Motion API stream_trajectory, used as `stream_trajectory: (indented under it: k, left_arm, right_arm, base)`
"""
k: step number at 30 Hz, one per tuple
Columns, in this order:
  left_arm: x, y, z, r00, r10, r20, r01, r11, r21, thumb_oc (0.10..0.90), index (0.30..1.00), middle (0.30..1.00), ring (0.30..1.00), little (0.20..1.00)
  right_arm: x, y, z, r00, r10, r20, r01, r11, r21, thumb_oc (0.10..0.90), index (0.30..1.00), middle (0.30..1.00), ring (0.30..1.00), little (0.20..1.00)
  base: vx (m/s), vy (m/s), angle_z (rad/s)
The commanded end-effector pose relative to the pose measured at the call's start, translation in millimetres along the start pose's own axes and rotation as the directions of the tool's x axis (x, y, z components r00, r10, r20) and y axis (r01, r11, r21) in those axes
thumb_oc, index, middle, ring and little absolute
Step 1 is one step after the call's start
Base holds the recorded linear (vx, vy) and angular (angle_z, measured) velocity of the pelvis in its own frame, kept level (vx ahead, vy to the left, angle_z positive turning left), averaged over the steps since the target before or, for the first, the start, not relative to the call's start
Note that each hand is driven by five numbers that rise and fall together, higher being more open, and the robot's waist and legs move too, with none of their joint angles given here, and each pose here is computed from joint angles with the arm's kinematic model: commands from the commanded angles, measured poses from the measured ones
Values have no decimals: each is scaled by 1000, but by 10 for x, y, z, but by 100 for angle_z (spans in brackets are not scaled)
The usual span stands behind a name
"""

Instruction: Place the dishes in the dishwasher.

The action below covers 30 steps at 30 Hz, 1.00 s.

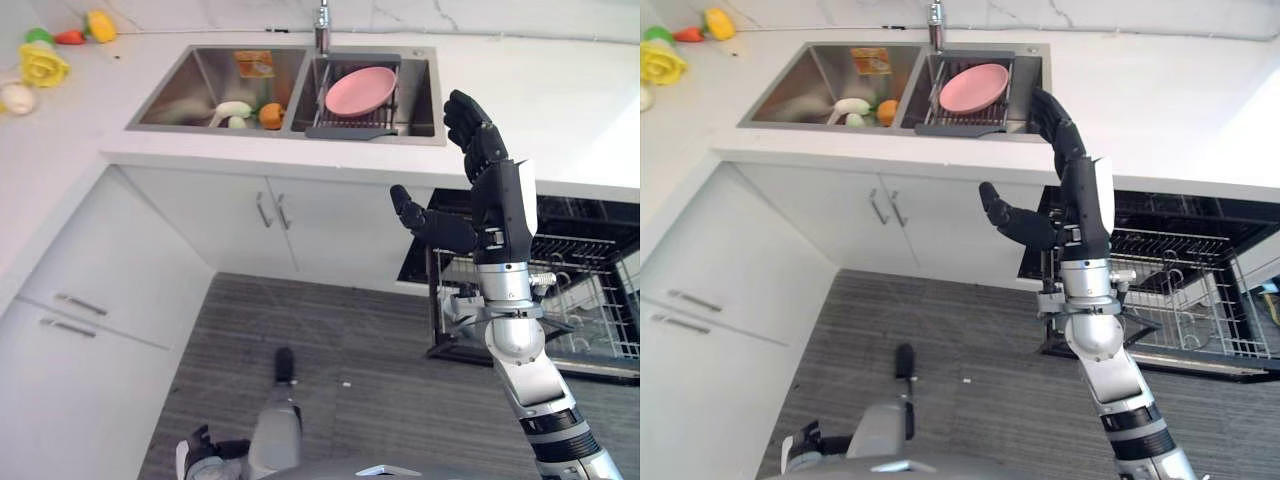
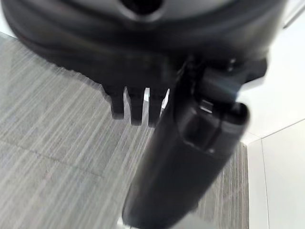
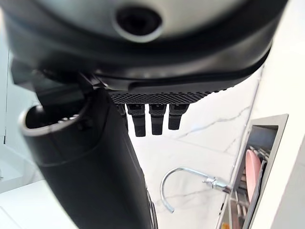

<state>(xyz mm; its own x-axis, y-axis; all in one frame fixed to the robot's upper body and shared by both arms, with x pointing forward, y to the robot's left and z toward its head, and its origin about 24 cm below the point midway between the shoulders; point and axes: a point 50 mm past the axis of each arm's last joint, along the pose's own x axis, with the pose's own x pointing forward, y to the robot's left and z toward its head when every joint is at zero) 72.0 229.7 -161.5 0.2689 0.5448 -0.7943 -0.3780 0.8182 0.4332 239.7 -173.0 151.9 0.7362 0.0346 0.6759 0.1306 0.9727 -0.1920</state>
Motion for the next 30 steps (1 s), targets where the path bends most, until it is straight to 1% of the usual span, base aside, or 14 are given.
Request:
stream_trajectory:
  k: [1, 4, 9, 16, 17, 19, 21, 24, 25, 26, 27, 28, 29, 30]
  left_arm:
    - [86, 166, 144, 998, 59, 36, -59, 998, 4, 800, 900, 900, 900, 900]
    - [112, 201, 244, 996, 57, 72, -58, 998, 19, 800, 900, 900, 900, 900]
    - [112, 75, 351, 994, -58, 89, 50, 994, 93, 800, 900, 900, 900, 900]
    - [119, 57, 449, 993, -46, 108, 37, 996, 81, 800, 900, 900, 900, 900]
    - [105, -1, 454, 989, -91, 117, 77, 989, 123, 800, 900, 900, 900, 900]
    - [99, 11, 416, 991, -71, 116, 56, 991, 126, 800, 900, 900, 900, 900]
    - [63, -100, 492, 980, -127, 150, 116, 990, 82, 800, 900, 900, 900, 900]
    - [9, -201, 679, 952, -196, 234, 199, 980, 10, 800, 900, 900, 900, 900]
    - [-238, -394, 990, 800, -433, 416, 559, 790, -252, 800, 900, 900, 900, 900]
    - [-548, -511, 1179, 574, -596, 562, 815, 483, -319, 800, 900, 900, 900, 900]
    - [-880, -609, 1426, 367, -663, 653, 929, 292, -226, 800, 900, 900, 900, 900]
    - [-1141, -657, 1632, 229, -670, 706, 973, 188, -137, 800, 900, 900, 900, 900]
    - [-1558, -676, 1935, 30, -645, 764, 998, 64, 15, 800, 900, 900, 900, 900]
    - [-2362, -509, 2394, -306, -529, 791, 944, -59, 325, 800, 900, 900, 900, 900]
  right_arm:
    - [128, -32, 372, 972, -97, 213, 86, 995, 58, 800, 900, 900, 900, 900]
    - [119, 8, 365, 972, -99, 214, 92, 995, 39, 800, 900, 900, 900, 900]
    - [161, -23, 378, 965, -154, 211, 150, 988, 36, 800, 900, 900, 900, 900]
    - [61, -91, 341, 972, -140, 188, 136, 990, 33, 800, 900, 900, 900, 900]
    - [69, -151, 413, 959, -131, 250, 141, 990, -20, 800, 900, 900, 900, 900]
    - [36, -167, 390, 964, -131, 229, 140, 990, -23, 800, 900, 900, 900, 900]
    - [36, -195, 419, 961, -113, 254, 140, 986, -92, 800, 900, 900, 900, 900]
    - [47, -213, 399, 964, -117, 240, 145, 984, -102, 800, 900, 900, 900, 900]
    - [72, -278, 351, 976, -123, 181, 148, 981, -130, 800, 900, 900, 900, 900]
    - [100, -343, 341, 980, -128, 154, 154, 973, -171, 800, 900, 900, 900, 900]
    - [101, -354, 325, 985, -110, 137, 134, 975, -179, 800, 900, 900, 900, 900]
    - [114, -342, 305, 987, -106, 125, 127, 976, -175, 800, 900, 900, 900, 900]
    - [98, -335, 303, 987, -107, 123, 127, 978, -166, 800, 900, 900, 900, 900]
    - [6, -374, 289, 991, -101, 91, 113, 983, -145, 800, 900, 900, 900, 900]
  base:
    - [284, 234, -64]
    - [191, 190, -7]
    - [195, 240, 44]
    - [299, 57, 39]
    - [173, -28, 12]
    - [116, -12, 44]
    - [144, -67, 22]
    - [106, -75, 69]
    - [147, -121, -11]
    - [164, -151, -17]
    - [123, -101, -34]
    - [39, -62, -11]
    - [29, -58, -16]
    - [23, -59, -22]
